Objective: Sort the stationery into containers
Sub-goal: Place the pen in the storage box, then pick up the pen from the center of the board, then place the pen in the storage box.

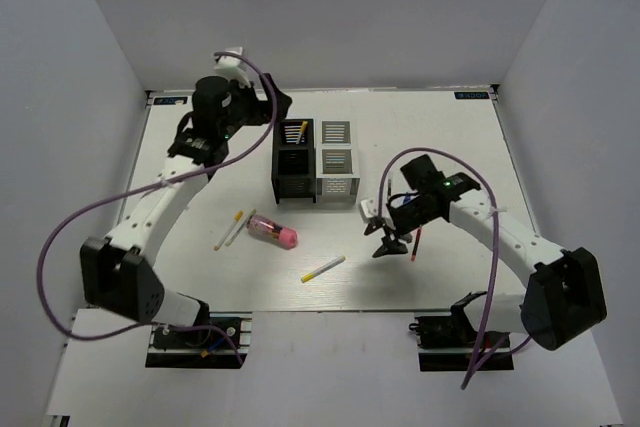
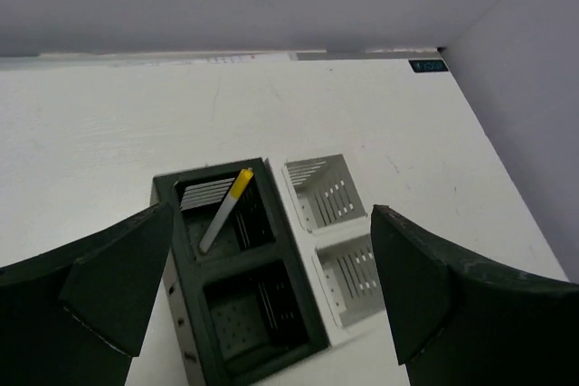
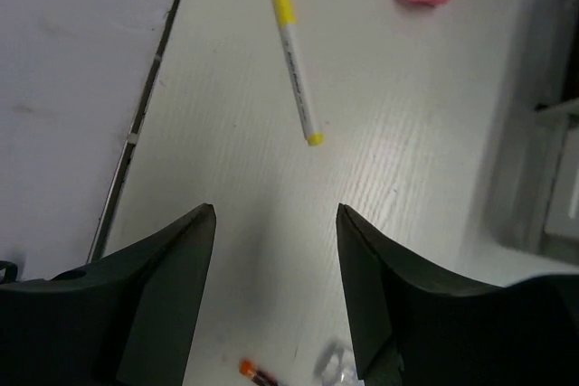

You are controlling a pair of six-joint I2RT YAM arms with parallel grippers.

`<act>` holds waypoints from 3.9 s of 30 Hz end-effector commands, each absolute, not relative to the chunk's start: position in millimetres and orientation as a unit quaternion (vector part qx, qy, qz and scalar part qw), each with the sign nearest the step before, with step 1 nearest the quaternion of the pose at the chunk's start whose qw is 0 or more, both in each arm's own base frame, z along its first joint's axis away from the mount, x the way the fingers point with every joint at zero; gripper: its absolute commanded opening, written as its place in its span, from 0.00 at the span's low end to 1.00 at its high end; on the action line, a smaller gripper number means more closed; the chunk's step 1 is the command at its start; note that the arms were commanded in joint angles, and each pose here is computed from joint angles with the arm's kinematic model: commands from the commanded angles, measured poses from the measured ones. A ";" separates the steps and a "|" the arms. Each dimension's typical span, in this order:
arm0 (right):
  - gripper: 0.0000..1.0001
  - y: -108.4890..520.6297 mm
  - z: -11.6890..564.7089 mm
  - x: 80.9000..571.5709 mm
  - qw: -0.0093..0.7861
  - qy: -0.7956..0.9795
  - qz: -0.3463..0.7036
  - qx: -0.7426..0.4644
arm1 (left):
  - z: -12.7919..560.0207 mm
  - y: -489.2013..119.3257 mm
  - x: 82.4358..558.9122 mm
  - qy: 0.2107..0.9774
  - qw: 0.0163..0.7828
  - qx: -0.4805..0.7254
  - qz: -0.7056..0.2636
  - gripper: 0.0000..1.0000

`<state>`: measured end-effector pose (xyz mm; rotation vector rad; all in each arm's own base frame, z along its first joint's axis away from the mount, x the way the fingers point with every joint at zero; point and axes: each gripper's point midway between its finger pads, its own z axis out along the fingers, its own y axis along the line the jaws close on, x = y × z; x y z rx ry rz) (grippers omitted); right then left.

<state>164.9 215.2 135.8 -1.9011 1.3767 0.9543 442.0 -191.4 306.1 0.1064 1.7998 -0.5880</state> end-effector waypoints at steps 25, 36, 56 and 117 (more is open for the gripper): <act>0.57 342.7 36.5 144.3 0.191 0.530 0.196 -0.803 | 203.9 -36.9 195.7 0.858 0.434 -0.257 -0.096 0.94; 0.51 342.6 20.6 144.6 0.169 0.527 0.154 -0.818 | 209.6 -34.1 192.2 0.858 0.435 -0.259 -0.091 0.94; 0.18 310.7 -9.5 97.0 0.060 0.484 0.186 -0.853 | 214.4 -31.2 181.9 0.857 0.430 -0.267 -0.093 0.92; 0.14 428.0 236.7 453.1 0.517 0.496 0.509 -0.477 | 137.6 -56.1 247.1 0.942 0.295 -0.160 0.000 0.68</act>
